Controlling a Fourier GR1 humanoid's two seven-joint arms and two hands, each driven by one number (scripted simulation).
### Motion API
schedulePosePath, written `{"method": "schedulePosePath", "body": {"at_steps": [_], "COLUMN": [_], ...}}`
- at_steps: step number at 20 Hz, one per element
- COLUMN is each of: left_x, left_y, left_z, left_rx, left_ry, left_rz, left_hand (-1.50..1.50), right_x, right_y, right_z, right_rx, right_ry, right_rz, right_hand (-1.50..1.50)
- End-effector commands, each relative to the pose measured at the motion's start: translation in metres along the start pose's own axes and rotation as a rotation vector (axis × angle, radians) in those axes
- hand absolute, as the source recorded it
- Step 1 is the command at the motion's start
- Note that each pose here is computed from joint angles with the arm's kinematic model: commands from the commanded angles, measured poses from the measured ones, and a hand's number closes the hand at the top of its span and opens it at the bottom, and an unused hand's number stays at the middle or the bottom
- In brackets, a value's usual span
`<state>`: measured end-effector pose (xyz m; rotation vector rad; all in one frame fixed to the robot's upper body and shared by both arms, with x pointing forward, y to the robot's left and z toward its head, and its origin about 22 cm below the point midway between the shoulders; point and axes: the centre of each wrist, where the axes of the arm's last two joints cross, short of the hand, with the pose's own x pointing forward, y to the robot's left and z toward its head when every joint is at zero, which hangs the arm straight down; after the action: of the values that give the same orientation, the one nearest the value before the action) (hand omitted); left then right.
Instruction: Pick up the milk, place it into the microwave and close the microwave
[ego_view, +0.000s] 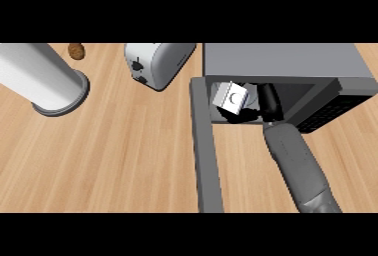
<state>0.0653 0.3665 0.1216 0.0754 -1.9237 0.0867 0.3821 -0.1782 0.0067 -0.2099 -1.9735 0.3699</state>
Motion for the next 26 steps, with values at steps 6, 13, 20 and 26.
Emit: {"method": "schedulePosePath", "body": {"at_steps": [6,13,20,26], "left_x": [-0.006,-0.011,-0.012,-0.020], "left_y": [0.009,-0.009,-0.001,0.002], "left_z": [-0.013,-0.011,-0.025,-0.031], "left_rx": [-0.033,-0.054,-0.079,-0.098], "left_ry": [-0.004,-0.016,-0.035,-0.020], "left_rz": [0.006,0.031,0.022,0.036], "left_hand": [-1.50,-1.50,-1.50,-1.50], "right_x": [0.010,0.001,0.005,-0.009], "right_y": [-0.009,-0.009,-0.042,-0.051], "right_z": [-0.060,-0.061,-0.073,-0.060], "right_rx": [-0.060,-0.113,-0.240,-0.233], "right_ry": [0.051,0.084,0.001,-0.014], "right_rz": [0.188,0.255,0.475,0.610], "right_hand": [1.50,1.50,1.50,1.50]}}
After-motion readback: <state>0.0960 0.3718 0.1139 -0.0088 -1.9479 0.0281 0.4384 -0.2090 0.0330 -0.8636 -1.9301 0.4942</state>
